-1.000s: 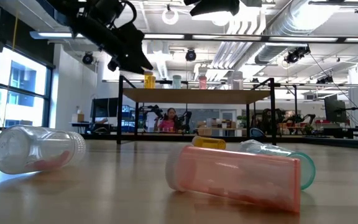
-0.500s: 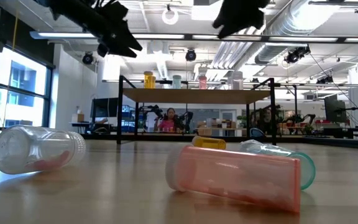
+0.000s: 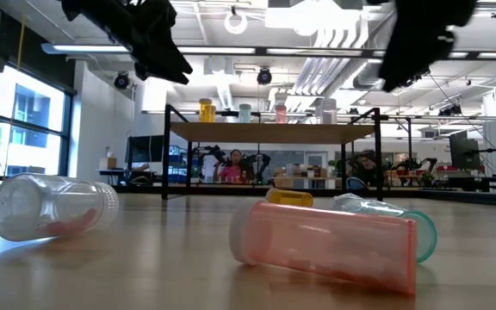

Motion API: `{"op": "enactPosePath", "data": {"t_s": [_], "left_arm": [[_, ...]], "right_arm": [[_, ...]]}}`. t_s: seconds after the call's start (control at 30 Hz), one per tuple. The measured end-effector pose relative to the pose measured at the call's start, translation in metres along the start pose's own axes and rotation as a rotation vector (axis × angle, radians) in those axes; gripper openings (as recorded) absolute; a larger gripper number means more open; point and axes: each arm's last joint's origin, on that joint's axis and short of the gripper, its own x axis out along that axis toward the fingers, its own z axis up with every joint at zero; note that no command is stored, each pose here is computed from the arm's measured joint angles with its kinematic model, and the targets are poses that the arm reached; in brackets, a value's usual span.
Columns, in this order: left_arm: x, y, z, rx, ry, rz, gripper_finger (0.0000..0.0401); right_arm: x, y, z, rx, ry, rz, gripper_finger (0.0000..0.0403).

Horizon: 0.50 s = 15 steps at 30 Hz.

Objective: Pick and place medicine bottles onto shelf by color
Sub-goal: Put the pink pill bottle on the shelf aligned with the pink pill bottle

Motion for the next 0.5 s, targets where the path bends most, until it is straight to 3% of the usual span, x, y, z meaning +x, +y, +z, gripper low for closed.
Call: {"op": "enactPosePath", "data": {"t_s": [0.5], "left_arm": [[0.0,-0.007,0.0,0.016,0.001,-0.019,0.0216]], "right_arm": [[-0.039,0.019,-0.074,0.295,0.064,-0.017,0.0188]]}}
